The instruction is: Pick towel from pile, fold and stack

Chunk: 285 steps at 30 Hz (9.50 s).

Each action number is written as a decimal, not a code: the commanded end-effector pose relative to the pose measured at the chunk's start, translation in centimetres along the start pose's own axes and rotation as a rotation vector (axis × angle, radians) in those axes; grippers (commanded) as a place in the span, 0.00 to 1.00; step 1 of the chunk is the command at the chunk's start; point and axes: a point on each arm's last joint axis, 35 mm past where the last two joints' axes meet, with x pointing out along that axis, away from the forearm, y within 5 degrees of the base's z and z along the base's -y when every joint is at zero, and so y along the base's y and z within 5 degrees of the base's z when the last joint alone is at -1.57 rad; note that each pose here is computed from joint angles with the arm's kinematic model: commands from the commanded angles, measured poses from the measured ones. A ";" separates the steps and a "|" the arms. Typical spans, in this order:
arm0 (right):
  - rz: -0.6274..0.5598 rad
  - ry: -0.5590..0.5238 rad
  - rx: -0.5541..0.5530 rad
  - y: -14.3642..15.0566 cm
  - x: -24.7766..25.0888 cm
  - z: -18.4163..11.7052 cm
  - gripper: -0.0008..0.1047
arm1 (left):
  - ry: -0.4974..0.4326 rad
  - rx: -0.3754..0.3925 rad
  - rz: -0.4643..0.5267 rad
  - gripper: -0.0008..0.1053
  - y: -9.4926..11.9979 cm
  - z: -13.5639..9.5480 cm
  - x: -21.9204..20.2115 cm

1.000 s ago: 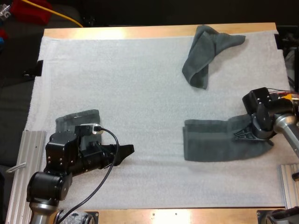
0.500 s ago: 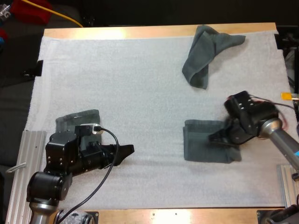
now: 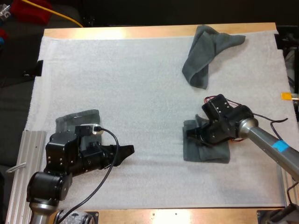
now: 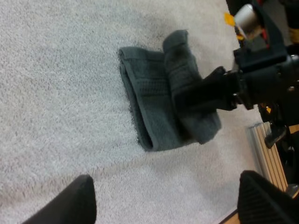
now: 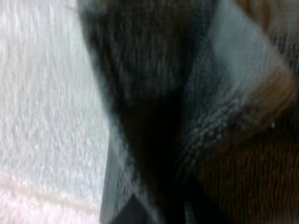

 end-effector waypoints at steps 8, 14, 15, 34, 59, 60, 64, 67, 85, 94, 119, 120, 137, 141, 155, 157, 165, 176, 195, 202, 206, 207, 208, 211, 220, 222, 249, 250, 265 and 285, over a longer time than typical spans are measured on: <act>0.063 0.047 0.030 -0.1 1.8 0.4 0.09 | -0.006 0.007 -0.011 0.59 -0.3 0.1 -0.2; 0.072 0.049 0.055 -0.1 2.3 0.6 0.50 | -0.006 0.007 -0.011 0.59 -0.3 0.1 -0.2; 0.083 0.047 0.055 -0.1 2.3 0.6 0.54 | -0.006 0.007 -0.011 0.59 -0.3 0.1 -0.2; 0.442 -0.066 -0.072 2.4 -2.4 0.9 0.65 | -0.006 0.023 -0.011 0.59 -0.3 0.1 -0.2; 0.083 -0.606 -0.155 3.2 -19.0 -8.1 0.65 | -0.023 0.034 0.014 0.59 -0.2 0.1 -0.2; 0.073 -0.614 -0.152 3.2 -19.2 -8.3 0.65 | -0.023 0.034 0.014 0.59 -0.2 0.1 -0.2; 0.026 -0.660 -0.134 2.8 -20.8 -10.6 0.65 | -0.021 0.032 0.015 0.59 -0.1 0.2 -0.2; 0.019 -0.658 -0.129 2.7 -21.3 -11.7 0.65 | 0.005 0.024 0.019 0.59 0.0 0.3 0.4; 0.048 -0.641 -0.159 2.7 -21.6 -12.6 0.65 | 0.178 0.040 0.044 0.66 -0.1 1.5 11.2; 0.079 -0.628 -0.190 2.8 -21.5 -12.6 0.65 | 0.316 -0.046 0.014 0.68 1.8 0.5 17.9; 0.079 -0.628 -0.190 2.8 -21.5 -12.6 0.65 | 0.480 -0.239 0.137 0.68 2.9 1.6 26.3; 0.079 -0.628 -0.190 2.8 -21.5 -12.6 0.65 | 0.490 -0.240 0.143 0.67 2.8 1.5 26.4; 0.082 -0.625 -0.190 2.8 -21.5 -12.6 0.65 | 0.681 -0.304 0.137 0.66 -0.2 1.6 30.1; 0.082 -0.625 -0.190 2.8 -21.5 -12.6 0.65 | 0.718 -0.347 0.096 0.66 -0.7 1.2 30.7; 0.103 -0.619 -0.198 2.9 -21.5 -12.7 0.65 | 0.705 -0.363 0.112 0.08 -0.7 1.3 30.7; 0.103 -0.619 -0.198 2.9 -21.5 -12.7 0.65 | 0.706 -0.350 0.107 0.01 -0.7 1.3 30.7; 0.103 -0.619 -0.198 2.9 -21.5 -12.7 0.65 | 0.704 -0.206 0.035 0.01 -2.5 1.8 28.8; 0.085 -0.624 -0.197 2.8 -21.5 -12.6 0.65 | 0.628 0.068 -0.065 0.01 -6.3 5.0 19.5; 0.085 -0.624 -0.197 2.8 -21.5 -12.6 0.65 | 0.417 0.345 0.452 0.01 -5.1 12.8 7.2; 0.087 -0.624 -0.196 2.8 -21.5 -12.6 0.65 | 0.381 0.309 0.667 0.01 -2.3 14.3 4.7; 0.087 -0.624 -0.196 2.8 -21.5 -12.6 0.65 | 0.367 0.234 0.696 0.01 -0.3 14.7 3.6; 0.087 -0.624 -0.196 2.8 -21.5 -12.6 0.65 | 0.366 0.220 0.700 0.01 0.1 14.7 3.5; 0.087 -0.624 -0.196 2.8 -21.5 -12.6 0.65 | 0.365 0.196 0.705 0.01 0.9 14.7 3.3; 0.087 -0.624 -0.196 2.8 -21.5 -12.6 0.65 | 0.371 0.137 0.706 0.01 3.1 14.2 3.1; 0.087 -0.624 -0.196 2.8 -21.5 -12.6 0.65 | 0.320 0.003 0.725 0.01 7.3 13.8 1.5; 0.087 -0.624 -0.196 2.8 -21.5 -12.6 0.65 | 0.294 -0.005 0.729 0.01 7.6 14.1 1.1; 0.167 -0.612 -0.223 3.1 -21.6 -12.6 0.65 | 0.238 -0.005 1.089 0.60 9.4 14.2 0.2; 0.168 -0.614 -0.224 3.1 -21.6 -12.6 0.65 | 0.239 -0.014 1.046 0.60 9.2 14.2 0.2; 0.304 -0.723 -0.301 4.1 -22.7 -11.7 0.65 | 0.202 -0.057 0.894 0.60 12.0 12.3 2.6; 0.311 -0.720 -0.283 4.1 -22.7 -11.7 0.65 | 0.133 -0.045 0.860 0.60 12.0 13.2 2.8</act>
